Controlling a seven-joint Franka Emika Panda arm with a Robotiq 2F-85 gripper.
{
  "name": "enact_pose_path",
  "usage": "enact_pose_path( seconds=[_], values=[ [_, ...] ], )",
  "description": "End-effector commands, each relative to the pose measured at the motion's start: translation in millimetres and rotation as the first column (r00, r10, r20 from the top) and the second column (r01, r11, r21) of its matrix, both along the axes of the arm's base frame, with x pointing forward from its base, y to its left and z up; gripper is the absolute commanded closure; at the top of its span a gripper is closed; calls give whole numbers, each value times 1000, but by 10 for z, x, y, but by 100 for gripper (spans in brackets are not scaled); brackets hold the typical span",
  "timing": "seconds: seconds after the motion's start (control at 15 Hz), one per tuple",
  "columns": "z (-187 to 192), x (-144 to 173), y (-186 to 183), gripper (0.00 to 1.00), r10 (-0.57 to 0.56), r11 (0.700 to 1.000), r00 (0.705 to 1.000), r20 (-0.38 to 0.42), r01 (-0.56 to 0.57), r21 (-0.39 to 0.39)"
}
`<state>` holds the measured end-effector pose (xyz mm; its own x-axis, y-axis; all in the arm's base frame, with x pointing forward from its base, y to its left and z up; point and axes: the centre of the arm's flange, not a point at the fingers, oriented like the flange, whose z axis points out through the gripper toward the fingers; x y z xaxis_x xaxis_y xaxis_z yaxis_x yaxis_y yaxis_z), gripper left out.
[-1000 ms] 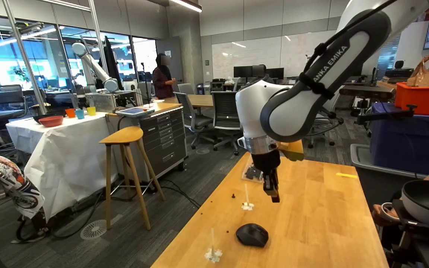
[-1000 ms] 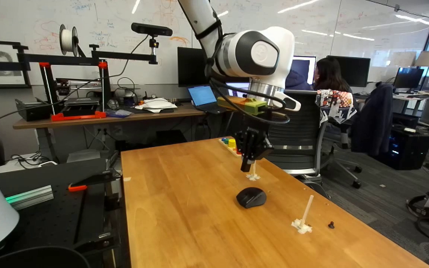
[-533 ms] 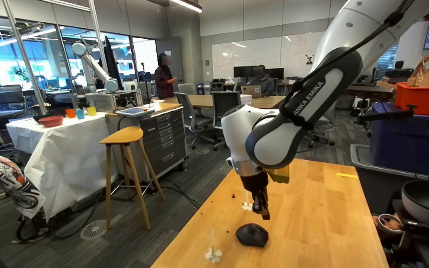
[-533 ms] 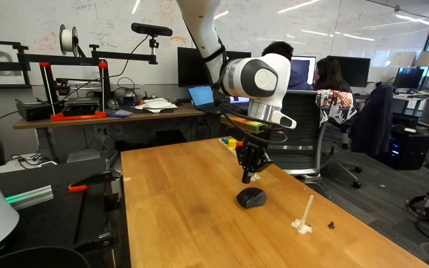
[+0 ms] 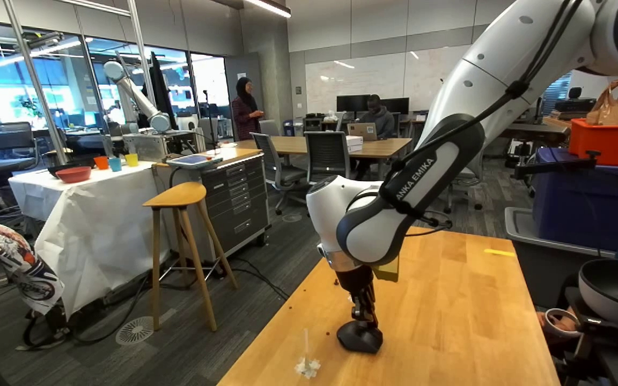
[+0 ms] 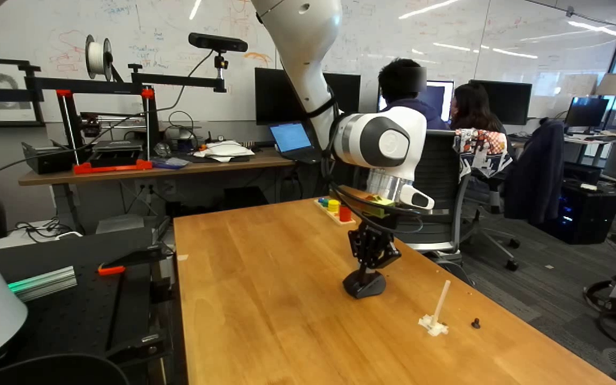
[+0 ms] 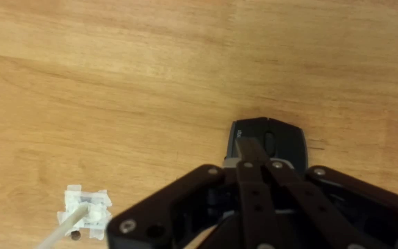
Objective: Left click on the mouse
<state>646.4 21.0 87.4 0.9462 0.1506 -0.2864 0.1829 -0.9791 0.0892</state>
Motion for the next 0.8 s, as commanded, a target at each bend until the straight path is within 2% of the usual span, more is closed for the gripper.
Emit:
enact_pose_path(
  seconds=[0.0,0.4,0.73],
  values=[
    [-79,229,10,99,1,1000,1000,2,-1,-11],
    [424,-49,268,97,21,996,1000,-13,-20,82],
    [1301,-298,521,96,36,986,999,-1,-35,161]
  ],
)
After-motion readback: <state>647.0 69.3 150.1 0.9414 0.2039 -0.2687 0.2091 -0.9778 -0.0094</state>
